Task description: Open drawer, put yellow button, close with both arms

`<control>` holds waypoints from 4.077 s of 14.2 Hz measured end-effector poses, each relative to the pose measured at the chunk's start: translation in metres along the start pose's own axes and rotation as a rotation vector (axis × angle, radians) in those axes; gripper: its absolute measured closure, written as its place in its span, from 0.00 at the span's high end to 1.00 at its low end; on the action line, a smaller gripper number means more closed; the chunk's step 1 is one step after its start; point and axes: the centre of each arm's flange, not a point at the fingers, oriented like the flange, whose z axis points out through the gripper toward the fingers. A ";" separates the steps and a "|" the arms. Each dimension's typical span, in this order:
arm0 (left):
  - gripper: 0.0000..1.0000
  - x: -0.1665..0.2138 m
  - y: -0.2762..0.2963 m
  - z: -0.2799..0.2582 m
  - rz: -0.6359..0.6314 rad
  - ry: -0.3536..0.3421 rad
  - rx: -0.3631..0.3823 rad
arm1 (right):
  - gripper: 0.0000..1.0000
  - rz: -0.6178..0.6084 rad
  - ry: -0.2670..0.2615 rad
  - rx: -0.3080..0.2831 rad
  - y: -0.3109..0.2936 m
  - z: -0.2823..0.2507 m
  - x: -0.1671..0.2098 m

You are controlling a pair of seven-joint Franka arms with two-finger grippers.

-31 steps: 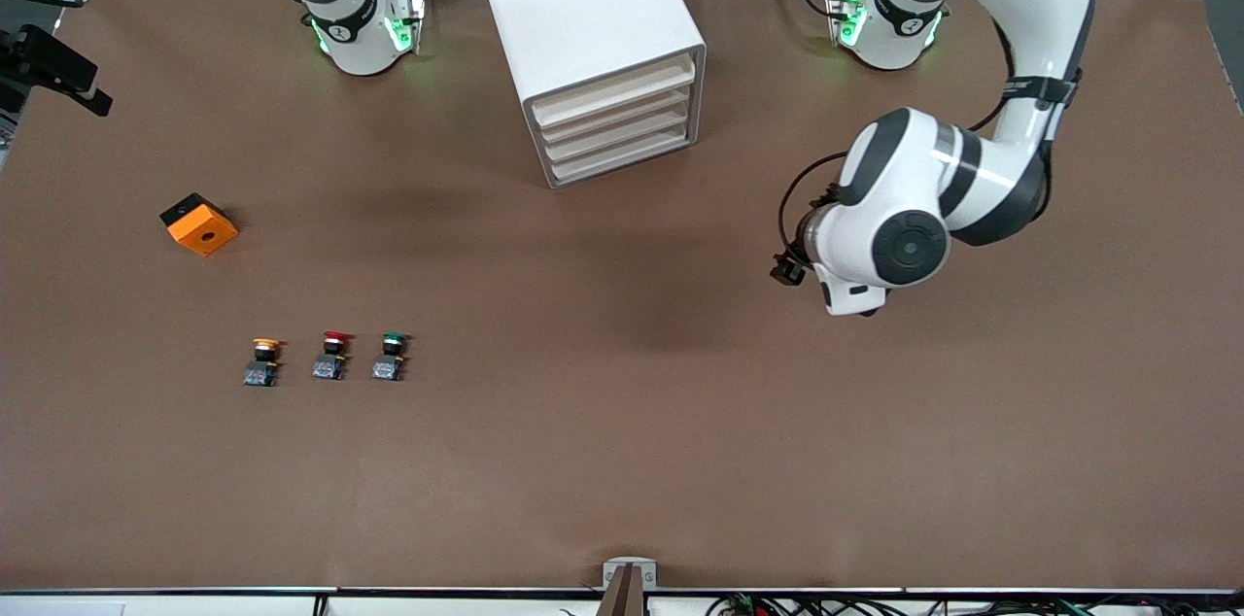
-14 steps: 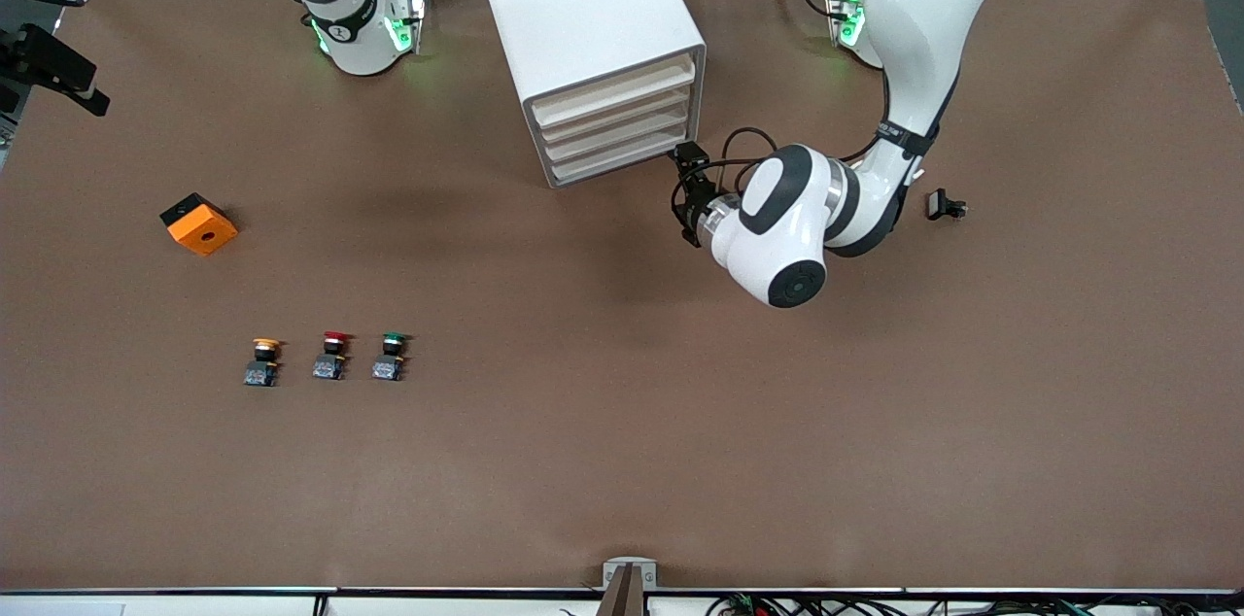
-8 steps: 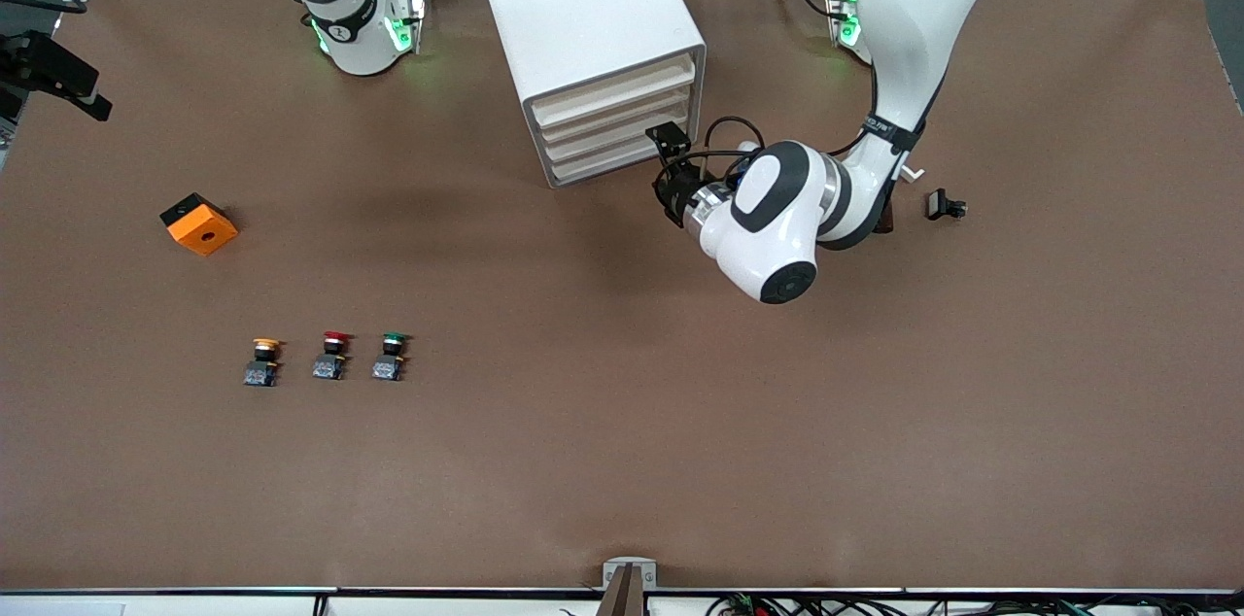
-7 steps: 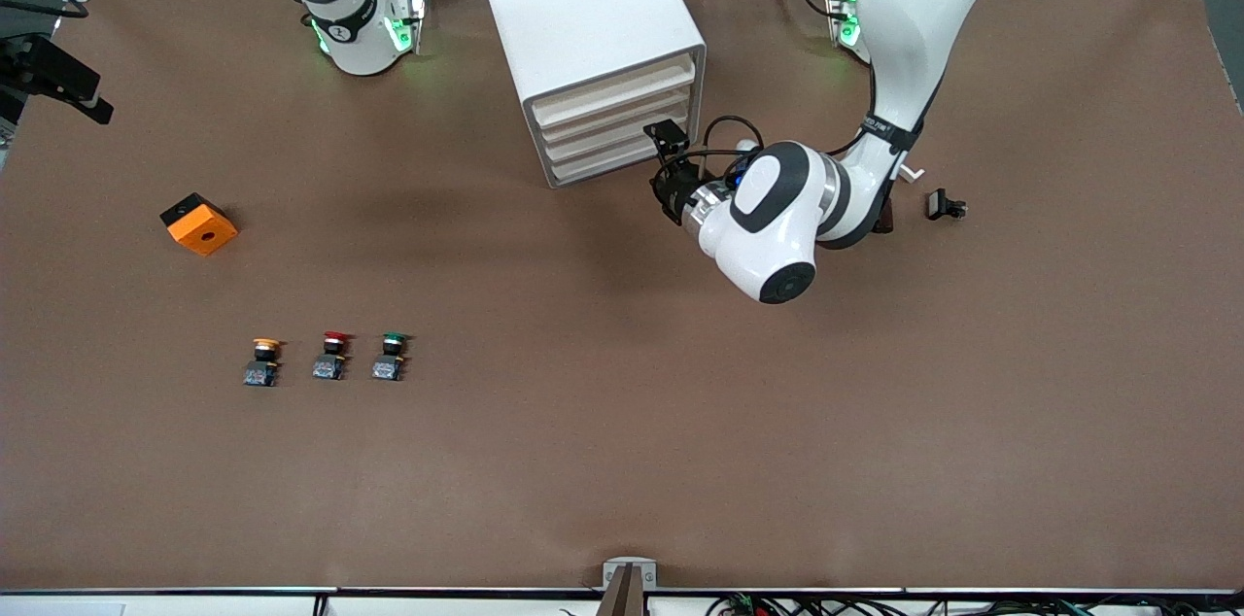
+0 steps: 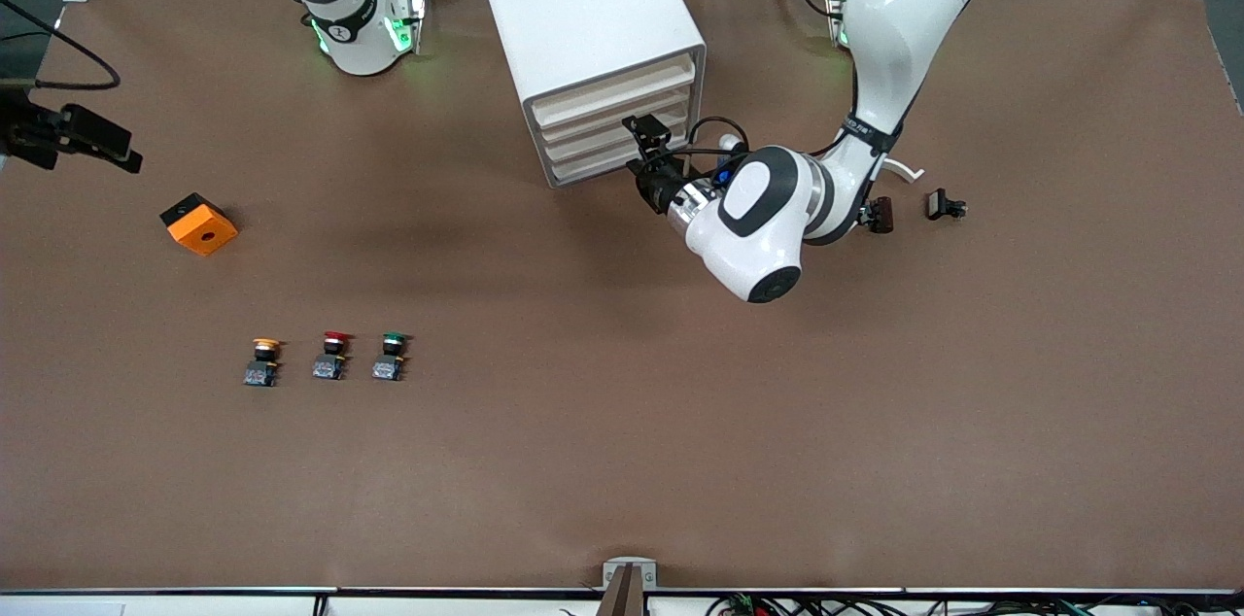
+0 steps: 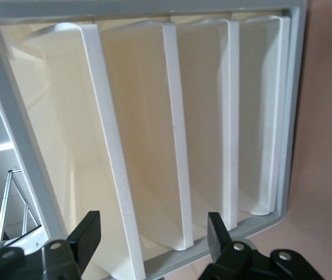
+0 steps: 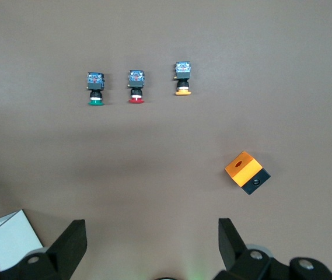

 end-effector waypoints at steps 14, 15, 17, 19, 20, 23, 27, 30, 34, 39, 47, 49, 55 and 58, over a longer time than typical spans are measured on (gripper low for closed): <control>0.54 -0.012 -0.012 0.064 0.008 0.100 0.087 | 1.00 0.020 -0.046 -0.030 0.012 0.089 0.069; 0.42 -0.012 -0.012 0.065 0.005 0.102 0.088 | 1.00 0.021 -0.022 -0.032 0.013 0.096 0.078; 0.38 -0.012 -0.012 0.065 -0.013 0.103 0.088 | 1.00 0.022 0.002 -0.029 0.012 0.115 0.092; 0.17 -0.012 -0.012 0.064 -0.029 0.103 0.087 | 1.00 0.035 0.028 0.005 0.010 0.144 0.103; 0.14 -0.012 -0.013 0.063 -0.046 0.104 0.090 | 1.00 0.050 0.035 0.030 0.012 0.162 0.105; 0.14 -0.012 -0.013 0.063 -0.049 0.105 0.091 | 1.00 0.093 0.081 0.052 0.026 0.220 0.105; 0.14 -0.011 -0.011 0.062 -0.076 0.104 0.089 | 1.00 0.102 0.127 0.039 0.037 0.287 0.102; 0.14 -0.008 -0.005 0.051 -0.088 0.087 0.086 | 1.00 0.076 0.151 0.003 0.040 0.320 0.112; 0.14 -0.004 0.003 0.019 -0.096 0.035 0.061 | 1.00 0.065 0.173 -0.018 0.042 0.365 0.127; 0.14 -0.009 0.006 0.001 -0.089 -0.013 0.012 | 1.00 0.064 0.156 -0.025 0.044 0.402 0.147; 0.14 -0.006 0.017 -0.044 -0.090 -0.117 -0.056 | 1.00 0.066 0.137 -0.029 0.047 0.425 0.155; 0.30 -0.008 0.021 -0.049 -0.088 -0.139 -0.078 | 1.00 0.066 0.130 -0.029 0.047 0.430 0.155; 0.89 -0.010 0.027 -0.088 -0.059 -0.154 -0.204 | 0.48 0.039 0.124 -0.031 0.048 0.433 0.154; 1.00 -0.016 0.009 -0.130 -0.004 -0.112 -0.359 | 0.41 0.043 0.111 -0.025 0.048 0.423 0.161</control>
